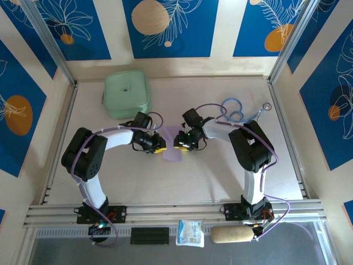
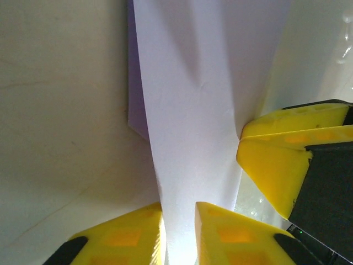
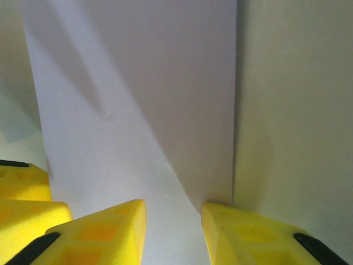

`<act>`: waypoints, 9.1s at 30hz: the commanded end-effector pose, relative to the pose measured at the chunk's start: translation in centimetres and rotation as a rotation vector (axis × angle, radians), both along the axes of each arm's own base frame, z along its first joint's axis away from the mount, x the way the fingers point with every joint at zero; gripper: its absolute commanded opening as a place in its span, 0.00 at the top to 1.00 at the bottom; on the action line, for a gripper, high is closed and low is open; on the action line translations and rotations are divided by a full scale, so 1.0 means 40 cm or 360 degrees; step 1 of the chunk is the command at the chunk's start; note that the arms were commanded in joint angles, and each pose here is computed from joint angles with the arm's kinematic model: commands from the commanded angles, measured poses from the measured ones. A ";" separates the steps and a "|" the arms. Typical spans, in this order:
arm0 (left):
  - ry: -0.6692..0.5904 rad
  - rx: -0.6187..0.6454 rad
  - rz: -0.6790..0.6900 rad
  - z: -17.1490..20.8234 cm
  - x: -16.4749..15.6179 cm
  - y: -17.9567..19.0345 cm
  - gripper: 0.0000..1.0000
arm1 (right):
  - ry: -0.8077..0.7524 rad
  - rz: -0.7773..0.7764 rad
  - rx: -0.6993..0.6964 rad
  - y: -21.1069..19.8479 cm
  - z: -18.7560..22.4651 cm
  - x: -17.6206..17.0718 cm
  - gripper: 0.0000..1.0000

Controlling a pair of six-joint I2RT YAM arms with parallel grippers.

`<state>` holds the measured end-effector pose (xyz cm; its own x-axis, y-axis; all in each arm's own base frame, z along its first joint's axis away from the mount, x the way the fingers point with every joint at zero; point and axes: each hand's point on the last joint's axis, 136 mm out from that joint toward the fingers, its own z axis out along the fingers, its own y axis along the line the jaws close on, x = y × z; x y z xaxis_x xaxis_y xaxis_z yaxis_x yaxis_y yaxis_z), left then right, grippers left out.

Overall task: Fold a paper plane with a square sheet of paper (pick it up from the middle)
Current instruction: Third fold the triangle at the center of the table.

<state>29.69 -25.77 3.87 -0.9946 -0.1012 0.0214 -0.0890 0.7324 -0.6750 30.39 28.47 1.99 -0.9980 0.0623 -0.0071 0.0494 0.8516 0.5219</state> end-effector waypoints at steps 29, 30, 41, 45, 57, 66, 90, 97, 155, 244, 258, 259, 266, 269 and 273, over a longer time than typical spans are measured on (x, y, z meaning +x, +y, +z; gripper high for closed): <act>-0.0016 -0.0233 0.0360 0.111 0.051 -0.008 0.96 | -0.1658 0.1028 -0.0017 0.063 0.199 -0.054 0.28; -0.0009 -0.0231 0.0363 0.108 0.052 -0.008 0.96 | -0.1692 0.1079 0.0001 0.071 0.196 -0.069 0.28; 0.0002 -0.0241 0.0365 0.109 0.053 -0.012 0.96 | -0.1913 0.1247 -0.0163 0.098 0.139 -0.079 0.29; 0.0003 -0.0245 0.0364 0.111 0.052 -0.013 0.96 | -0.1968 0.1262 -0.0245 0.101 0.124 -0.069 0.31; 0.0013 -0.0227 0.0360 0.100 0.048 -0.010 0.96 | -0.2055 0.1188 -0.0325 0.072 0.149 -0.068 0.52; 0.0015 -0.0229 0.0348 0.098 0.045 -0.011 0.95 | -0.2103 0.1152 -0.0260 0.084 0.181 -0.070 0.60; -0.0164 0.0124 0.0444 0.098 0.062 0.110 0.59 | -0.1705 0.1251 0.0045 0.113 0.126 -0.141 0.94; -0.0256 0.0055 0.0342 0.137 0.094 0.069 0.61 | -0.1427 0.1193 0.0172 0.123 0.091 -0.172 0.98; 0.0005 0.0361 -0.0135 -0.102 0.124 -0.045 0.91 | -0.0880 0.0453 -0.0088 0.040 0.013 -0.013 1.00; -0.0140 -0.0081 0.0415 0.121 0.088 -0.060 0.77 | -0.0744 0.0440 -0.0278 -0.002 -0.051 -0.032 1.00; -0.0009 -0.0081 0.0350 0.036 0.035 -0.095 0.85 | -0.0722 0.0433 -0.0286 -0.008 -0.059 -0.033 1.00; -0.0002 -0.0070 0.0344 0.029 0.031 -0.094 0.86 | -0.0722 0.0433 -0.0287 -0.009 -0.059 -0.032 1.00; 0.0030 -0.0006 0.0331 -0.010 0.019 -0.080 0.87 | -0.0712 0.0427 -0.0293 -0.011 -0.063 -0.031 1.00; 0.0043 0.0022 0.0332 -0.023 0.012 -0.073 0.88 | -0.0710 0.0421 -0.0301 -0.014 -0.064 -0.031 1.00; 0.0047 0.0050 0.0333 -0.033 0.007 -0.065 0.88 | -0.0705 0.0417 -0.0307 -0.015 -0.065 -0.032 1.00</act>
